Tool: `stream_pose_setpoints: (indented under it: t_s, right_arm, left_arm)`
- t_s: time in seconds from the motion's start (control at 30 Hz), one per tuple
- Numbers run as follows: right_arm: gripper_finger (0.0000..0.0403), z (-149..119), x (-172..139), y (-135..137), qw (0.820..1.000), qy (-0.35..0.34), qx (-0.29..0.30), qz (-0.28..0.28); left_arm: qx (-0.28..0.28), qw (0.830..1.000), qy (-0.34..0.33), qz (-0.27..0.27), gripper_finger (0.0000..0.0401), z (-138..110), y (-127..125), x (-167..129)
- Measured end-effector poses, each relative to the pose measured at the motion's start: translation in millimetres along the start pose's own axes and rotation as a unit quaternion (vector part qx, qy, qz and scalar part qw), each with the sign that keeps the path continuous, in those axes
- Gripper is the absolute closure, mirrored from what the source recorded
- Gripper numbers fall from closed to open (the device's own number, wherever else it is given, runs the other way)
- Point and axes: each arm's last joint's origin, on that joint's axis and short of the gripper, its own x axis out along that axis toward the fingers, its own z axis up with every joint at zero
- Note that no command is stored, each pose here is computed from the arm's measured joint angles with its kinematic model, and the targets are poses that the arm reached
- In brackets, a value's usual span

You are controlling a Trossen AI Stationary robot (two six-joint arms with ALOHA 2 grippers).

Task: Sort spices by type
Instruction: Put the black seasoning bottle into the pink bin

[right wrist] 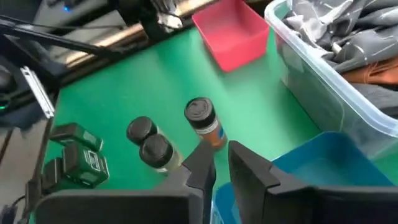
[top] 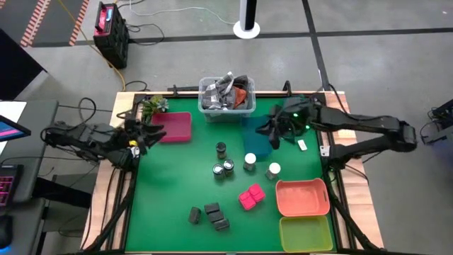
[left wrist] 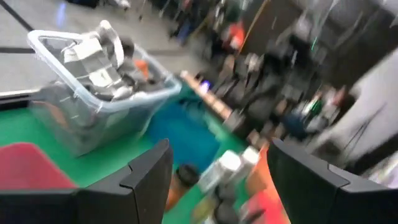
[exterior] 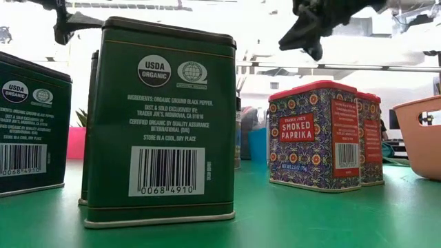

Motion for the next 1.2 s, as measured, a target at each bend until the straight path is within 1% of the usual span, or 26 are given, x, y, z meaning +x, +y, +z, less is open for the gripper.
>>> stream_pose_setpoints:
  t_s: [0.07, 0.13, 0.2, 0.3, 0.37, 0.43, 0.47, 0.53, 0.57, 0.63, 0.7, 0.73, 0.83, 0.9, 1.0, 1.1, 1.2]
  right_arm:
    - [0.0307, 5, 6, 0, 0.999, 0.030, -0.003, -0.009]
    - [0.0285, 10, 11, 1, 0.998, 0.061, -0.021, -0.016]
    - [0.0256, 13, 16, 3, 0.995, 0.090, -0.040, -0.018]
    - [0.0208, 14, 22, 0, 0.992, 0.120, -0.035, -0.027]
    - [0.0180, 14, 24, -5, 0.990, 0.132, -0.016, -0.038]
    - [0.0161, 14, 23, -12, 0.989, 0.136, 0.015, -0.052]
    - [0.0155, 14, 22, -15, 0.988, 0.137, 0.033, -0.059]
    - [0.0150, 13, 21, -19, 0.986, 0.142, 0.057, -0.069]
    - [0.0149, 13, 20, -21, 0.985, 0.143, 0.061, -0.072]
    - [0.0148, 13, 20, -21, 0.985, 0.144, 0.056, -0.071]
    - [0.0148, 13, 21, -18, 0.986, 0.146, 0.038, -0.066]
    - [0.0148, 12, 21, -17, 0.987, 0.146, 0.030, -0.064]
    - [0.0148, 11, 22, -12, 0.987, 0.147, 0.019, -0.066]
    - [0.0148, 11, 19, -8, 0.987, 0.145, 0.014, -0.064]
    - [0.0148, 11, 13, -2, 0.988, 0.137, 0.001, -0.076]
    - [0.0148, 11, 3, 3, 0.988, 0.126, -0.012, -0.085]
    - [0.0148, 12, -10, 7, 0.990, 0.111, -0.017, -0.084]
  left_arm:
    - [0.038, 0.998, 0.045, 0.001, 0.0152, 2, -12, 9]
    - [0.080, 0.992, 0.095, 0.000, 0.0152, 2, -25, 19]
    - [0.123, 0.982, 0.143, 0.000, 0.0152, 0, -37, 31]
    - [0.174, 0.960, 0.219, -0.003, 0.0152, -10, -54, 52]
    - [0.176, 0.946, 0.273, -0.003, 0.0152, -21, -62, 67]
    - [0.149, 0.934, 0.325, 0.001, 0.0152, -33, -69, 80]
    - [0.132, 0.931, 0.340, 0.009, 0.0152, -37, -73, 86]
    - [0.102, 0.929, 0.355, 0.033, 0.0152, -45, -80, 99]
    - [0.099, 0.928, 0.355, 0.048, 0.0152, -48, -83, 105]
    - [0.118, 0.928, 0.346, 0.069, 0.0152, -52, -90, 119]
    - [0.148, 0.925, 0.337, 0.090, 0.0152, -52, -94, 138]
    - [0.155, 0.923, 0.337, 0.102, 0.0152, -51, -93, 148]
    - [0.149, 0.916, 0.348, 0.134, 0.0152, -47, -85, 184]
    - [0.159, 0.911, 0.353, 0.146, 0.0152, -42, -78, 203]
    - [0.176, 0.905, 0.358, 0.151, 0.0152, -34, -68, 227]
    - [0.180, 0.897, 0.372, 0.157, 0.0152, -30, -56, 247]
    - [0.176, 0.894, 0.389, 0.139, 0.0151, -26, -49, 264]
